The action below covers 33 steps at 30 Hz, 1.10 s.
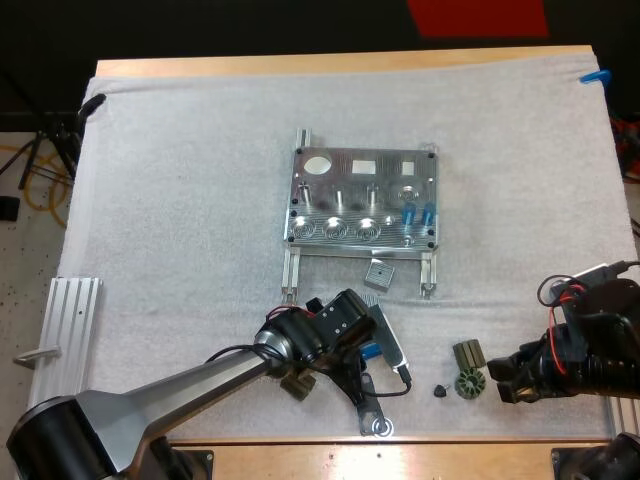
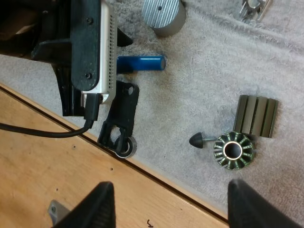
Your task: Load cells from right to left
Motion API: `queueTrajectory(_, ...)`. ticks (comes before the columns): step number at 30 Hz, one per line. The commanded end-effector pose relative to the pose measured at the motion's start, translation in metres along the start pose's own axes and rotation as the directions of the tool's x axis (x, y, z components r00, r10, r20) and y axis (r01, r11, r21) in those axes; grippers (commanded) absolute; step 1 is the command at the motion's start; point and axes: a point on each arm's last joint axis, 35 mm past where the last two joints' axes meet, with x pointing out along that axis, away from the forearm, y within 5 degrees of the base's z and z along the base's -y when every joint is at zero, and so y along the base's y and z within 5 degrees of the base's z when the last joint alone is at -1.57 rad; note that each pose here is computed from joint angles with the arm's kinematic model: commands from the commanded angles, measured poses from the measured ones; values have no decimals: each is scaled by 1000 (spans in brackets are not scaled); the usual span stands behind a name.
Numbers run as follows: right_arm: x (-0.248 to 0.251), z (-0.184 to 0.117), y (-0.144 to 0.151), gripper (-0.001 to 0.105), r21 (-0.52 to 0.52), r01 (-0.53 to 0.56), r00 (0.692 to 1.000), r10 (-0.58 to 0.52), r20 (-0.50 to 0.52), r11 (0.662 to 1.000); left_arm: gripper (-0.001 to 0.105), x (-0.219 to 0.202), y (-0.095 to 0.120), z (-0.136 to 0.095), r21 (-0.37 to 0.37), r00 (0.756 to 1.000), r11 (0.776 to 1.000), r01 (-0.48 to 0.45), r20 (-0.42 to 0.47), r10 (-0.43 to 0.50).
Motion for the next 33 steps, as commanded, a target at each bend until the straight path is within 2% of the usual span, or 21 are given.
queueTrajectory(1,-2,0,0,52,7,-1,1000,1,8,1000,36,0,-1,0,-6,1000,1000,-7,-4,7)
queueTrajectory(5,-2,0,0,52,7,-1,1000,1,8,1000,36,2,-1,0,1,1000,1000,9,-10,-9)
queueTrajectory(9,-2,0,0,52,7,-1,1000,1,8,1000,36,12,-2,-4,-4,997,999,41,-66,-41)
queueTrajectory(12,-2,0,0,52,7,-1,1000,1,8,1000,36,17,-1,-8,-5,994,1000,29,-107,-29)
queueTrajectory(15,-2,1,0,52,5,-1,1000,1,15,1000,35,16,-1,-7,-6,993,1000,27,-112,-27)
queueTrajectory(17,-2,2,0,52,3,-1,1000,1,24,1000,28,16,-1,-7,-5,994,1000,21,-112,-21)
queueTrajectory(20,-2,3,0,52,0,-1,999,1,36,1000,3,13,-1,-4,-4,995,1000,21,-98,-21)
queueTrajectory(21,-2,3,0,52,0,-1,999,1,36,1000,0,11,-1,-4,0,995,1000,23,-92,-23)
queueTrajectory(25,-2,3,0,52,0,-1,999,1,36,1000,0,1,-1,-1,44,998,999,14,-55,-12)
queueTrajectory(33,-1,5,0,52,-4,-8,999,8,51,1000,0,-23,-2,1,78,1000,997,0,24,-2)
